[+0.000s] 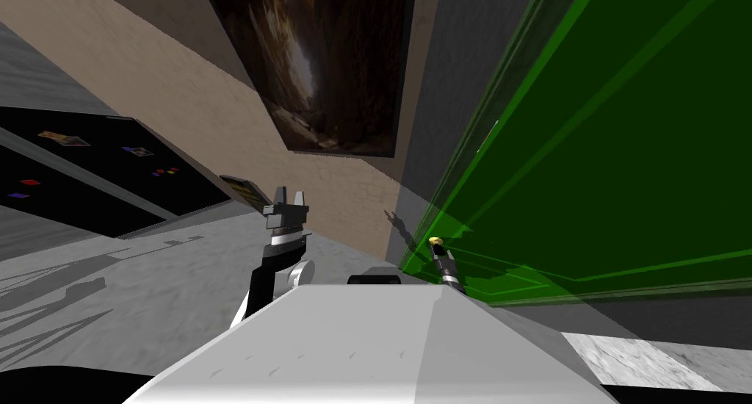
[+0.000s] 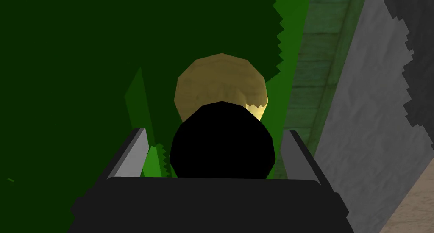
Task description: Pull the door open
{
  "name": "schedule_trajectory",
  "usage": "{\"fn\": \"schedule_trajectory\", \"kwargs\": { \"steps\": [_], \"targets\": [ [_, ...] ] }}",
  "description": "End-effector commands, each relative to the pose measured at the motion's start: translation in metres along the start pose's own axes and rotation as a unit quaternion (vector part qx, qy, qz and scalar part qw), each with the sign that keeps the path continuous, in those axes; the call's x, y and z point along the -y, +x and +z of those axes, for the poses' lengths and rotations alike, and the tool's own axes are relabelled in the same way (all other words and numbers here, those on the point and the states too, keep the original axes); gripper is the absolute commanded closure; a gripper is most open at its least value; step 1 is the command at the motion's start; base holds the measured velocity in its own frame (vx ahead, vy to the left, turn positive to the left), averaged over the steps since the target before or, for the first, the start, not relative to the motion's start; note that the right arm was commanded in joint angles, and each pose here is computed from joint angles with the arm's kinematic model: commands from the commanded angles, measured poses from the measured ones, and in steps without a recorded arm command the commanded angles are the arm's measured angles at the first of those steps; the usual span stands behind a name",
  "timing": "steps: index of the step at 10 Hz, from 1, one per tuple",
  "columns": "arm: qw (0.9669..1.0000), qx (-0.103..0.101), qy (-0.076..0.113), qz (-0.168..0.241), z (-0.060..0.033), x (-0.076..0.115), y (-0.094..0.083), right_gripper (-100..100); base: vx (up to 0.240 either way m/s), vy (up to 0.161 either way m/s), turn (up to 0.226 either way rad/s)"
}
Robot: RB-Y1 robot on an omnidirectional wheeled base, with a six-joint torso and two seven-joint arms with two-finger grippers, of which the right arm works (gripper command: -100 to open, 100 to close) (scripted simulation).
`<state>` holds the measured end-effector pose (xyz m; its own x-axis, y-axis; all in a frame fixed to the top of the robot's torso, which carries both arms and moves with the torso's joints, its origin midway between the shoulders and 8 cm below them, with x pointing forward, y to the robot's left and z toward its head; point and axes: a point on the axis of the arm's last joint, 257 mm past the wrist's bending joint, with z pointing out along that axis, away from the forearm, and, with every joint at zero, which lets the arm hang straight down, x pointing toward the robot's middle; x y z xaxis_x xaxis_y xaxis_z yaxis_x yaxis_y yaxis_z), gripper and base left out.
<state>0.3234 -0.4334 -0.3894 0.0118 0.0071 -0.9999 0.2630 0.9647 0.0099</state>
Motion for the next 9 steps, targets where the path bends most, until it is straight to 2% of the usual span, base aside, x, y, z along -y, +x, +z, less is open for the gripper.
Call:
{"fn": "schedule_trajectory", "kwargs": {
  "steps": [1,2,7,9],
  "targets": [
    [1.0000,0.000,0.000,0.000,0.0000,0.0000,0.0000,-100,0.068,-0.030,0.015],
    [1.0000,0.000,0.000,0.000,0.0000,0.0000,0.0000,100,-0.007,0.007,0.007],
    [1.0000,0.000,0.000,0.000,0.0000,0.0000,0.0000,100,-0.012,0.006,-0.001],
    [0.9996,0.000,0.000,0.028,0.0010,-0.0011,0.0006,100,-0.017,-0.004,0.033]
  ]
}}
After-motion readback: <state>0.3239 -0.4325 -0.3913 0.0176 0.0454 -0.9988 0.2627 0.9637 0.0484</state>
